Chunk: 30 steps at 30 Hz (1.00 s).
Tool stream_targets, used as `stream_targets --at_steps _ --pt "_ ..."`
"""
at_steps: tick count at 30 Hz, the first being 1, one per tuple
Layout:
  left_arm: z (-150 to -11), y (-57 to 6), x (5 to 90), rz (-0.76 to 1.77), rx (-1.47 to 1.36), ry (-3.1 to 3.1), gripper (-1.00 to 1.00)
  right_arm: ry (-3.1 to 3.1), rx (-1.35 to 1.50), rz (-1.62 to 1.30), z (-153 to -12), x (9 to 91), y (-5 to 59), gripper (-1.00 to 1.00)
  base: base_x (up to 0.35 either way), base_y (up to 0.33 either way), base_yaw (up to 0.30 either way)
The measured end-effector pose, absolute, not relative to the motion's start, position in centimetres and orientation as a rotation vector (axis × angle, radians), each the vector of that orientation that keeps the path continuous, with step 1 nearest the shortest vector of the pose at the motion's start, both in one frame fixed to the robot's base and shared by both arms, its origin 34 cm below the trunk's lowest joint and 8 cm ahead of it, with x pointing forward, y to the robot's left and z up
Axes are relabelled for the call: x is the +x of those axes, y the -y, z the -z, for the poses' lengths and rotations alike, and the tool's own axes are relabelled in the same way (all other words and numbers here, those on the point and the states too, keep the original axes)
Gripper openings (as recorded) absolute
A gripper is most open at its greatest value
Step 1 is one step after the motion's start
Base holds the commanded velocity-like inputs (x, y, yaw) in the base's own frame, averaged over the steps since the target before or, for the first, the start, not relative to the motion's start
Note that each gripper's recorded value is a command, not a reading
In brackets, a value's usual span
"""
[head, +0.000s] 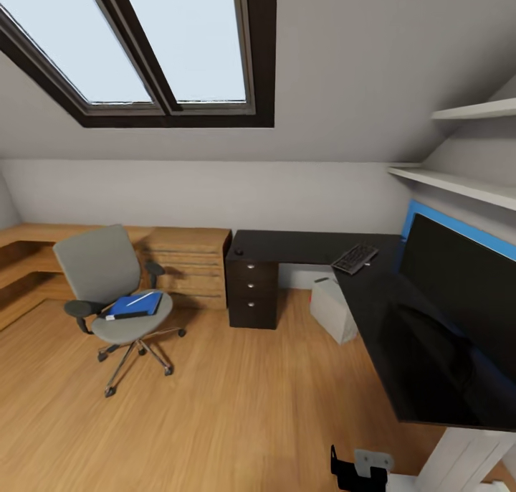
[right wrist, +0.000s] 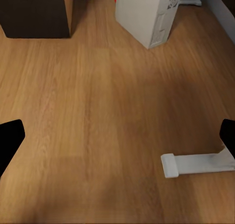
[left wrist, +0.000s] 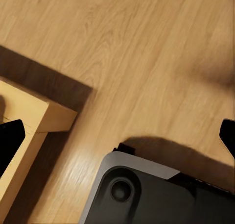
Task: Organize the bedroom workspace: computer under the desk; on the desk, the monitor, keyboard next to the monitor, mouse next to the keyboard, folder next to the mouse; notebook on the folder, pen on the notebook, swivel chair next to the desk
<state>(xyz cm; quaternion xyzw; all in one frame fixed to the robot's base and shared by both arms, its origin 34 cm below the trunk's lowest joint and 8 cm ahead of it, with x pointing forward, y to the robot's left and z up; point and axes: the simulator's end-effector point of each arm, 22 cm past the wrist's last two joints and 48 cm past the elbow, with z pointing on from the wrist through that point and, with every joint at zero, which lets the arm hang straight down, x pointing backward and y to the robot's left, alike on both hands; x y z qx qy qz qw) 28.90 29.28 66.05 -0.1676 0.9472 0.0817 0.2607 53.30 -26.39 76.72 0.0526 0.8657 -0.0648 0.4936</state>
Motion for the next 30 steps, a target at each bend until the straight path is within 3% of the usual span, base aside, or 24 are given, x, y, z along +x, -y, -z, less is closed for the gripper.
stream_targets --at_steps 30 --pt "-66.04 -29.39 28.86 -0.223 -0.453 -2.566 1.0 -2.1 0.128 0.156 -76.69 53.26 26.37 1.0 0.329 0.018 -0.004"
